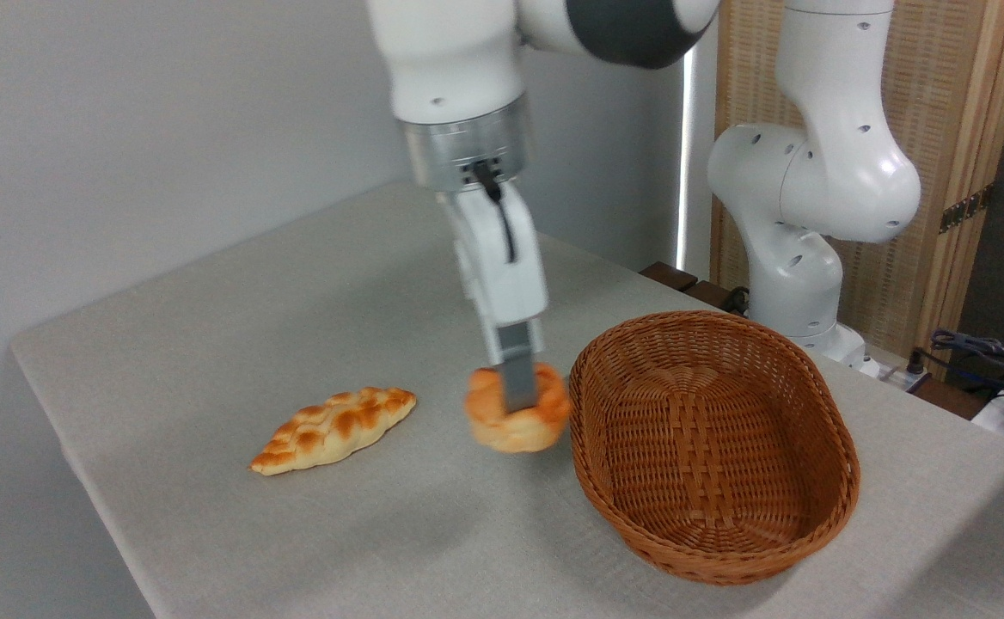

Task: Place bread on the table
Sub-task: 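Lift the roll out of the basket and carry it beside the croissant, then lower the roll onto the table, open the gripper and release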

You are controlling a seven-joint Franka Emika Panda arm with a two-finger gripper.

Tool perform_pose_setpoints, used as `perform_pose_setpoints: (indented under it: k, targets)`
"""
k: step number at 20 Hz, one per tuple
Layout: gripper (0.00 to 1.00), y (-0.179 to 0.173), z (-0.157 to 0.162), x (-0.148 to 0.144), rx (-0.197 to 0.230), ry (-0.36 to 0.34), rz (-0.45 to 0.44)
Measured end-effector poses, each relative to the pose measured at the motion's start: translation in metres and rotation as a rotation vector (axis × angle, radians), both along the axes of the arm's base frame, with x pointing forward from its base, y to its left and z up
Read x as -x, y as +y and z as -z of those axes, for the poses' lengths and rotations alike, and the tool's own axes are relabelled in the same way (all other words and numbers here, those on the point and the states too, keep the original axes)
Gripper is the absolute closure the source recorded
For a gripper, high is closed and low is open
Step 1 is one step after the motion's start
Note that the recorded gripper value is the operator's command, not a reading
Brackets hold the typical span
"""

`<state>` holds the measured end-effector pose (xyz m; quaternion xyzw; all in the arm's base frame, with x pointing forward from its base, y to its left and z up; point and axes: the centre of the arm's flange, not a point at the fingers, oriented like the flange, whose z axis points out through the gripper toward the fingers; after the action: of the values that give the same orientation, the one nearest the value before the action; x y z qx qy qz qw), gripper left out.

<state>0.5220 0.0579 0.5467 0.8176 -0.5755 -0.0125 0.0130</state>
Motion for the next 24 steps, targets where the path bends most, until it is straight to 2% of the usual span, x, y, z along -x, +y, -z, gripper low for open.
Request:
perform_pose_setpoints:
  k: [2,3,5,8,14,24]
  targets:
    - [0.49,-0.012,0.007,-0.024,0.025,-0.039,0.011]
    - [0.42,-0.021,0.013,-0.034,0.029,-0.056,0.024]
    - [0.18,-0.044,0.031,-0.051,0.03,-0.074,0.061]
    - [0.0,-0.073,0.056,-0.067,0.036,-0.078,0.109]
    - [0.0,-0.089,0.088,-0.078,0.043,-0.053,0.138]
    - [0.0,-0.093,0.088,-0.081,0.044,-0.062,0.143]
